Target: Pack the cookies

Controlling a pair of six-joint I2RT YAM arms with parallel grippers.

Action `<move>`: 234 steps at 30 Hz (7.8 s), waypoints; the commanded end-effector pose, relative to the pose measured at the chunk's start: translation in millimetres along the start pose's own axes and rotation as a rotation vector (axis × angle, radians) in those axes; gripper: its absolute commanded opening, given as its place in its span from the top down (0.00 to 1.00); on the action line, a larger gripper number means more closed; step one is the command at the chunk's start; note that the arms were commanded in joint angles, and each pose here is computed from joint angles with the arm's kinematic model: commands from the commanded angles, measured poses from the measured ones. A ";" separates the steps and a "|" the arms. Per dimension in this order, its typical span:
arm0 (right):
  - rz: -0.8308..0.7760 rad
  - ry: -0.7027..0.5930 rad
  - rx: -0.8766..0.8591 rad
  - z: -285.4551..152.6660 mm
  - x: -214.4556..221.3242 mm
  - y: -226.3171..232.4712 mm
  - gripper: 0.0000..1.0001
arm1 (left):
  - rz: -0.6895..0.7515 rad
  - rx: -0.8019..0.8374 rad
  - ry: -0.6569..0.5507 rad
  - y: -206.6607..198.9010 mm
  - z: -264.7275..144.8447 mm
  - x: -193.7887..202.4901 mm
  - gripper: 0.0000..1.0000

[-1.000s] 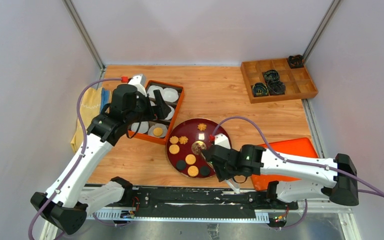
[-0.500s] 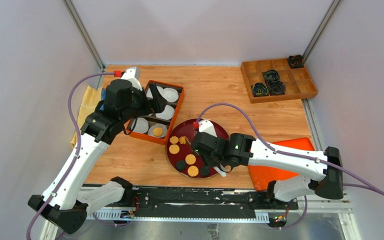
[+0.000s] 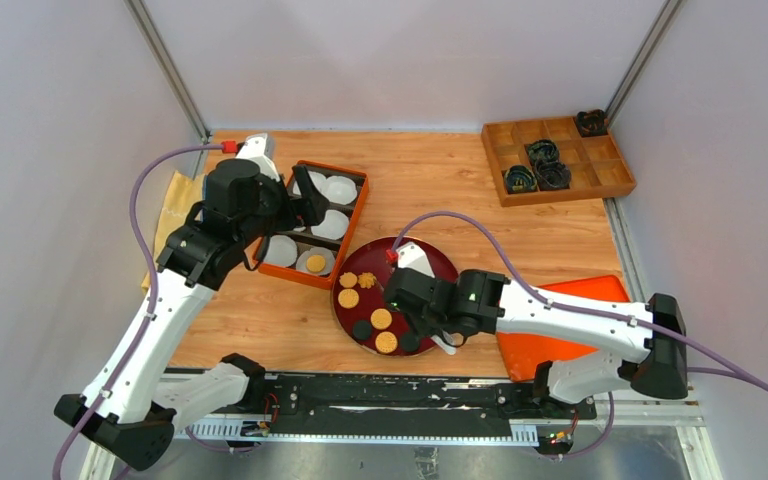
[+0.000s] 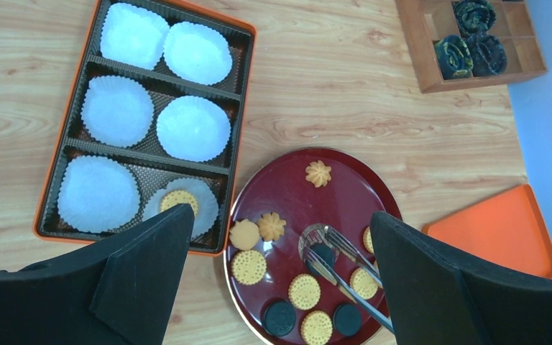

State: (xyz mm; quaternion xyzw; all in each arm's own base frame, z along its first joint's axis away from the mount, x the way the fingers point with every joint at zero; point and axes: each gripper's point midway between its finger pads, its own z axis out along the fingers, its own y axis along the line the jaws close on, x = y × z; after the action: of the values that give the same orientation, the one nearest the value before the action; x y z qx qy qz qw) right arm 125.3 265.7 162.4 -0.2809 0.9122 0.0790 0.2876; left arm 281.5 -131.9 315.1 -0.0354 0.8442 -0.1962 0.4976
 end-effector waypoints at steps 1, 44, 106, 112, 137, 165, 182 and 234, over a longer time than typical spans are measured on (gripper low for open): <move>0.037 0.074 -0.033 -2.7 32.1 -3.0 0.78 | -0.006 0.003 0.039 2.0 3.2 11.2 0.00; 0.030 0.157 0.041 -9.7 77.8 -16.3 0.49 | -0.052 0.072 0.105 -8.0 12.8 33.3 0.00; 0.035 0.102 -0.050 29.7 11.0 14.6 1.00 | -0.021 0.046 0.084 -3.3 11.4 25.8 0.06; 0.015 0.016 -0.055 26.4 -35.5 13.4 1.00 | -0.010 0.001 0.054 3.9 9.0 17.2 0.06; -0.142 -0.106 -0.264 92.6 -179.0 96.5 1.00 | -0.057 -0.234 -0.100 67.5 -15.7 -41.8 0.03; -0.162 -0.133 -0.283 122.8 -201.0 111.0 0.51 | -0.035 -0.213 -0.065 71.4 -9.8 -30.8 0.00; -0.148 -0.297 -0.226 53.3 -224.0 82.1 0.52 | -0.038 -0.173 -0.079 62.9 -13.1 -35.8 0.00; -0.184 0.113 -0.132 56.7 -0.8 56.9 0.51 | -0.095 -0.082 0.002 49.3 8.5 -16.2 0.00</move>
State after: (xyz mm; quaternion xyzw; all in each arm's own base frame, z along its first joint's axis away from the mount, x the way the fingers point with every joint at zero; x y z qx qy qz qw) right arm 113.0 318.5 113.2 -0.3823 0.8943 0.0978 0.2109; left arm 303.7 -83.6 306.8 -0.0977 0.8499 -0.1825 0.4846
